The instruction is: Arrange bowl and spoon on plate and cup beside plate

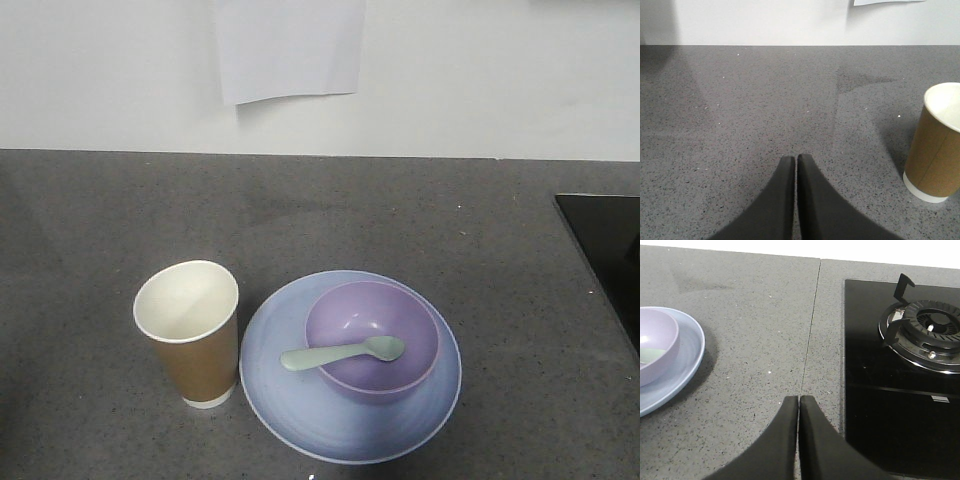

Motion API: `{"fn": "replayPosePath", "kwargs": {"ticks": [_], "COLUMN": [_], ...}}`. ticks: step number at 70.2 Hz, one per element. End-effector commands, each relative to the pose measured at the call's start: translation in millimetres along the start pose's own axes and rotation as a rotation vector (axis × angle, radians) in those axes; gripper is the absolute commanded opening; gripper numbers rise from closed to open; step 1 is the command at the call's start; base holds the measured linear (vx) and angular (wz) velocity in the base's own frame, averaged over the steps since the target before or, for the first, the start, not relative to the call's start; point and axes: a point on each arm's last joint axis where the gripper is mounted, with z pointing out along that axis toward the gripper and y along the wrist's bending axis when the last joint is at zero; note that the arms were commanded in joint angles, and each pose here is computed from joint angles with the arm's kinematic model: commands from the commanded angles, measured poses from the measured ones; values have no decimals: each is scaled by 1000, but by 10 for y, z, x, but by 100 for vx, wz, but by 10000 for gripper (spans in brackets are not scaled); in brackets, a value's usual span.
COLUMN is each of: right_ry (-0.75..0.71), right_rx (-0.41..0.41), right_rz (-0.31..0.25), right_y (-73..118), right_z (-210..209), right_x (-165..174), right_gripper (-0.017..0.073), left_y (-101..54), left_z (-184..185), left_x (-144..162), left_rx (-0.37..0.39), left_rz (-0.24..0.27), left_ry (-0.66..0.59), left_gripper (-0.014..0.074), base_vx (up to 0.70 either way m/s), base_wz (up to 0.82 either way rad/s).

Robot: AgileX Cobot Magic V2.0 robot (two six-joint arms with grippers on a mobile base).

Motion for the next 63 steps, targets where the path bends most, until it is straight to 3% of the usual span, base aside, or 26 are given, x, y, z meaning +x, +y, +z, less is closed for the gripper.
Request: {"fn": "replayPosePath", "kwargs": {"ticks": [1, 42, 50, 63], "right_ry": [-80, -80, -80, -80], "right_rx": [3, 3, 3, 3], "right_rz": [-14, -14, -14, -14], "right_y": [0, 0, 0, 0], "right_z": [-26, -26, -26, -26], "right_x": [-126, -126, -126, -126], "right_gripper": [-10, -10, -10, -10], "left_y": [-22, -23, -49, -63], "left_z": [-17, -17, -55, 50], "left_x": [-112, -116, -114, 184], "left_rx": [19, 20, 68, 102], "left_rz": [-6, 1, -20, 35], "left_ry": [-72, -76, -157, -340], "left_gripper": [-8, -8, -8, -7], "base_vx": [0, 0, 0, 0], "base_wz": [0, 0, 0, 0]}}
